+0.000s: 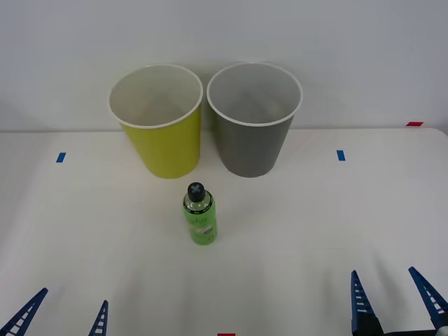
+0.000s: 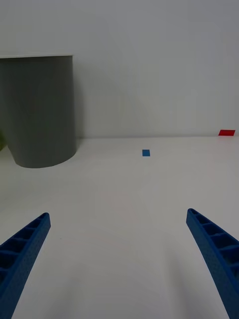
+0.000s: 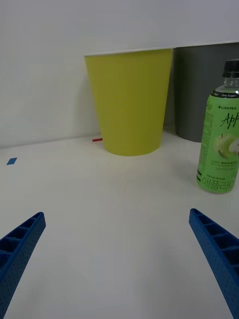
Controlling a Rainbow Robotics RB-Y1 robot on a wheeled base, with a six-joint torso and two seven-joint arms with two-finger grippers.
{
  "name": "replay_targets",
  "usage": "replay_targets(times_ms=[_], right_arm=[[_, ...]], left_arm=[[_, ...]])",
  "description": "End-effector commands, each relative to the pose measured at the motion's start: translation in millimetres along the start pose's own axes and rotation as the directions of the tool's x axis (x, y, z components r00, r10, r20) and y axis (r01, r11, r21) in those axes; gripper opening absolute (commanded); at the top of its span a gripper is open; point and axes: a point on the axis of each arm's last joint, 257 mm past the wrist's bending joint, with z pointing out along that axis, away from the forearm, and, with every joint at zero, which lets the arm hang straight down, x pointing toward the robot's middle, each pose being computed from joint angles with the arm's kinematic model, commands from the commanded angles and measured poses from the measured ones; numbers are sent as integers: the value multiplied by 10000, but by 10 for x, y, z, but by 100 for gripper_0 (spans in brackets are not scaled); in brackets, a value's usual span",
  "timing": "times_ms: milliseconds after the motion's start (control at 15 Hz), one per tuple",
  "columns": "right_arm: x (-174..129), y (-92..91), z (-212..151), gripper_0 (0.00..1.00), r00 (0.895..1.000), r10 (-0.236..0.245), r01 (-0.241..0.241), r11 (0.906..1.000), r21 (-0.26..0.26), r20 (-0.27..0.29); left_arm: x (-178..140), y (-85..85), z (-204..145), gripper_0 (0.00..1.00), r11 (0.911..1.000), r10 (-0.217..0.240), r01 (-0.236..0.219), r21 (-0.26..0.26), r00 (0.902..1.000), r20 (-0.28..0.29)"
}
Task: Put cans in the gray bin and PET bottles in the light green bin.
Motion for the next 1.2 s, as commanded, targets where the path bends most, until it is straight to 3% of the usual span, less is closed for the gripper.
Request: replay_targets(times_ms=[67, 1200], right_arm=[[0, 0, 0, 95, 10000, 0, 0, 10000, 0, 0], [0, 0, 0, 95, 10000, 0, 0, 10000, 0, 0]], left_arm=[[0, 0, 0, 100, 10000, 0, 0, 0, 10000, 0], [0, 0, 0, 100, 10000, 0, 0, 0, 10000, 0]])
